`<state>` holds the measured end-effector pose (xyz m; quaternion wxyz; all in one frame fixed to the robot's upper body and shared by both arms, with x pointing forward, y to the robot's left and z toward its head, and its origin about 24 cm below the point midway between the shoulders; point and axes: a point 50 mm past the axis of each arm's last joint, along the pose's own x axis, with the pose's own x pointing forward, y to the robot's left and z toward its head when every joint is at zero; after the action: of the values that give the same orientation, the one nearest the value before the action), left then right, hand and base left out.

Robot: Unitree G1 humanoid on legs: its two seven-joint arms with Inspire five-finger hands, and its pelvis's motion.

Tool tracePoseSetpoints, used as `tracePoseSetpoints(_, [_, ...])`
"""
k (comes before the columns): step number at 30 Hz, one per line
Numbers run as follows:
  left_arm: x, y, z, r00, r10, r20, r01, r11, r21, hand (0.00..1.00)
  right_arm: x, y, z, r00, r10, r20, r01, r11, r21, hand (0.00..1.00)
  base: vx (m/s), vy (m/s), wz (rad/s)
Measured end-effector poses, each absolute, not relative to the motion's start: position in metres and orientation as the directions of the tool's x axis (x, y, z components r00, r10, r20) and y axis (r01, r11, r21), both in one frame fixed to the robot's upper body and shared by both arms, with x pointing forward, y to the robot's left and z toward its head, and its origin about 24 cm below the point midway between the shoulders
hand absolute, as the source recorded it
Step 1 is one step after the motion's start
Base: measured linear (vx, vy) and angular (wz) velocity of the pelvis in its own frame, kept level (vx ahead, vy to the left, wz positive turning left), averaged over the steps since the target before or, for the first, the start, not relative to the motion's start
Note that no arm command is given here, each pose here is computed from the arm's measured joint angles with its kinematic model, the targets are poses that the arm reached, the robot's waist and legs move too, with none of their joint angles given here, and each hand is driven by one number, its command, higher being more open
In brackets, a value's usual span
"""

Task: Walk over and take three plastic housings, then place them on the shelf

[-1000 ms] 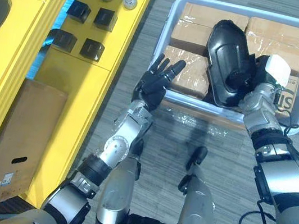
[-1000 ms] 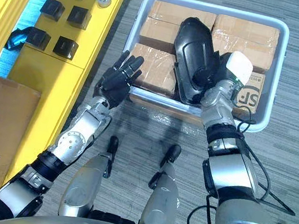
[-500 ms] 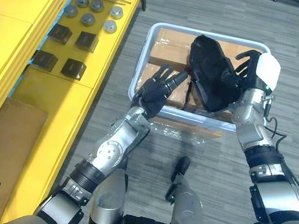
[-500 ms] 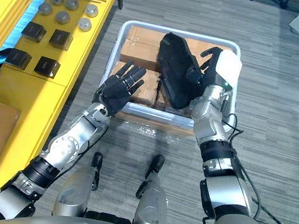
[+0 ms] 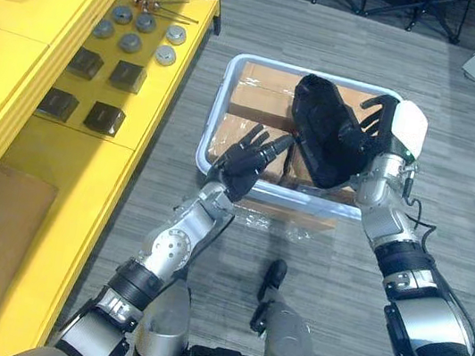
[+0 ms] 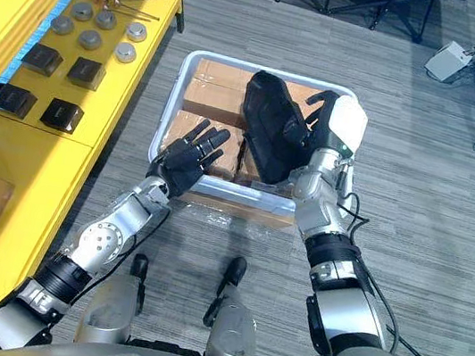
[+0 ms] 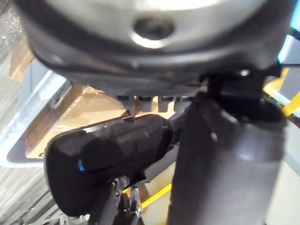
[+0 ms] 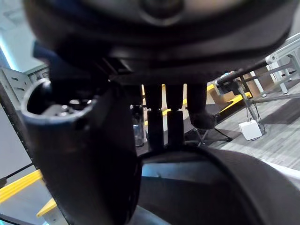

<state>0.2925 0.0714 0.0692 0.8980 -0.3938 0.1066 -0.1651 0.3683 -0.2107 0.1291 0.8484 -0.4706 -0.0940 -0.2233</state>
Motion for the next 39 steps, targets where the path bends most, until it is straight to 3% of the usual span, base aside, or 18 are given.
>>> tracePoseSetpoints(10, [0.284, 0.062, 0.028, 0.833, -0.462, -0.303, 0.130, 0.697, -0.705, 1.00, 0.367, -0.208, 0.139, 0.855, -0.284, 0.435, 0.519, 0.459, -0.721, 0.00, 0.00, 0.001, 0.00])
tracePoseSetpoints(20, [0.303, 0.059, 0.033, 0.821, -0.466, -0.330, 0.130, 0.715, -0.687, 1.00, 0.364, -0.189, 0.173, 0.789, -0.204, 0.579, 0.588, 0.522, -0.618, 0.00, 0.01, 0.015, -0.08])
tracePoseSetpoints(25, [0.312, 0.051, 0.042, 0.828, -0.486, -0.280, 0.089, 0.607, -0.790, 1.00, 0.361, -0.181, 0.182, 0.760, -0.144, 0.633, 0.601, 0.525, -0.602, 0.00, 0.03, 0.019, -0.06])
tracePoseSetpoints(31, [0.323, 0.053, 0.057, 0.878, -0.440, -0.189, 0.099, 0.553, -0.827, 1.00, 0.359, -0.169, 0.185, 0.740, -0.054, 0.670, 0.590, 0.530, -0.609, 0.00, 0.02, 0.029, -0.11])
tracePoseSetpoints(39, [0.331, 0.045, 0.078, 0.890, -0.454, -0.038, 0.136, 0.344, -0.929, 1.00, 0.354, -0.147, 0.183, 0.716, 0.078, 0.693, 0.544, 0.560, -0.625, 0.00, 0.00, 0.004, -0.02])
